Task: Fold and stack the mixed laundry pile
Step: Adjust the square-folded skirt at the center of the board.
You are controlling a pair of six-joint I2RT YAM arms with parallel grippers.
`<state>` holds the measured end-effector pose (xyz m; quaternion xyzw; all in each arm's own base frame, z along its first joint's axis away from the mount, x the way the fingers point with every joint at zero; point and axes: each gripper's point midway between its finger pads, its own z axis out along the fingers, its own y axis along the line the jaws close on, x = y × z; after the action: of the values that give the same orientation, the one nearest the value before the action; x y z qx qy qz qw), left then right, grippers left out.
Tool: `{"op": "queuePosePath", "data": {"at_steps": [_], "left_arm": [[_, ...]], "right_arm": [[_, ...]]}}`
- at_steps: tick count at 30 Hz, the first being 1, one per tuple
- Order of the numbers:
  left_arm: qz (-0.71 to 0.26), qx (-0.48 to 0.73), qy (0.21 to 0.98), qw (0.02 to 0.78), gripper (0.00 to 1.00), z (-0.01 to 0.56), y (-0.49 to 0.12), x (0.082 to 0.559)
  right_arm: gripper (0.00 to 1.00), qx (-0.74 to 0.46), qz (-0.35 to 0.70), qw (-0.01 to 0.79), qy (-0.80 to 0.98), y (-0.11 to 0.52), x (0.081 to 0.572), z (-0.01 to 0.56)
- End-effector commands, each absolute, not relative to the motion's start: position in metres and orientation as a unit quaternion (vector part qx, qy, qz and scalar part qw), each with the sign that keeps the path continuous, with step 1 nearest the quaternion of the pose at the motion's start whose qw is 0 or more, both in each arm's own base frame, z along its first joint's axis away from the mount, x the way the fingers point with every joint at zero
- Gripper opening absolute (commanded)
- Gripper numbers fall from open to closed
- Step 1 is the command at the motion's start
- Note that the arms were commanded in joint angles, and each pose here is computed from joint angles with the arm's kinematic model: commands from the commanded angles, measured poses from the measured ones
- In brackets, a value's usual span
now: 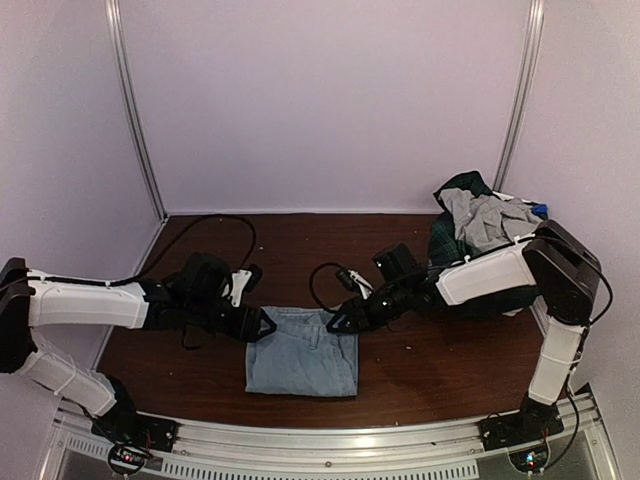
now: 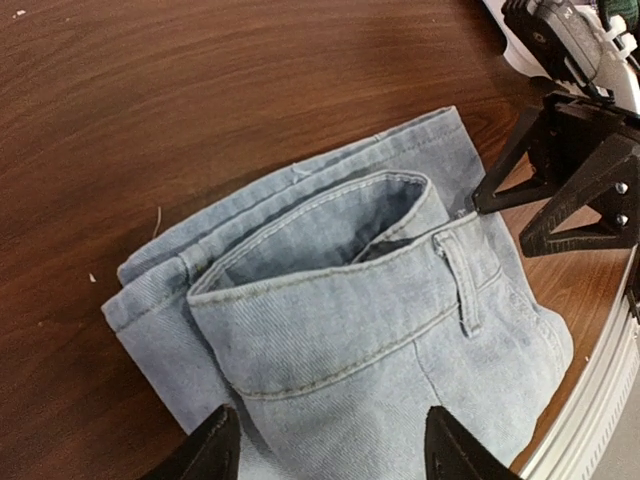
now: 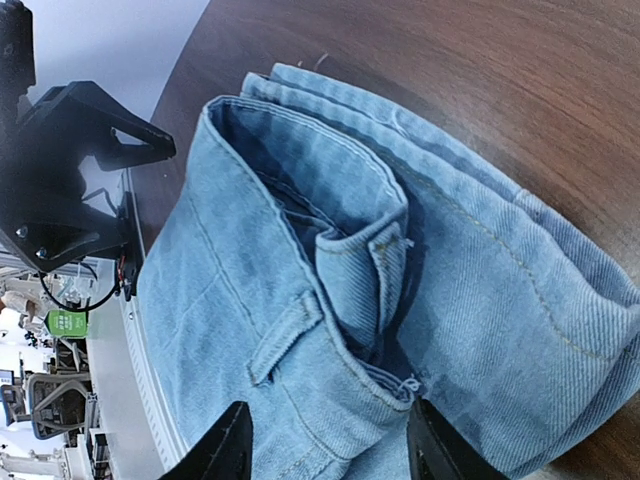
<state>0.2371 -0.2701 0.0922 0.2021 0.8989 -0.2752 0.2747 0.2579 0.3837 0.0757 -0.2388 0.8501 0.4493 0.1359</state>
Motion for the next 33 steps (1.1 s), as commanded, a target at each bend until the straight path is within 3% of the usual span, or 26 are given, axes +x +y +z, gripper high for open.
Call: {"op": "queuePosePath", "data": {"at_steps": [1, 10, 19, 21, 26, 33], "left_arm": [[-0.304, 0.191, 0.893, 0.273, 0.64, 0.088, -0.285, 0.244], [-0.251, 0.164, 0.924, 0.238, 0.6, 0.05, -0.276, 0.253], [-0.271, 0.177, 0.914, 0.247, 0.41, 0.055, -0.282, 0.252], [-0.273, 0.179, 0.912, 0.25, 0.35, 0.058, -0.282, 0.251], [-0.272, 0.186, 0.906, 0.266, 0.19, 0.071, -0.281, 0.253], [-0.259, 0.194, 0.903, 0.282, 0.05, 0.086, -0.279, 0.258]], "right_arm": [[0.56, -0.241, 0.44, 0.147, 0.852, 0.39, 0.267, 0.076], [0.57, -0.261, 0.412, 0.126, 0.864, 0.395, 0.272, 0.057], [0.46, -0.286, 0.426, 0.101, 0.852, 0.405, 0.26, 0.054], [0.38, -0.289, 0.426, 0.104, 0.851, 0.406, 0.261, 0.056], [0.01, -0.294, 0.425, 0.121, 0.848, 0.406, 0.263, 0.067], [0.0, -0.294, 0.406, 0.148, 0.853, 0.398, 0.27, 0.09]]}}
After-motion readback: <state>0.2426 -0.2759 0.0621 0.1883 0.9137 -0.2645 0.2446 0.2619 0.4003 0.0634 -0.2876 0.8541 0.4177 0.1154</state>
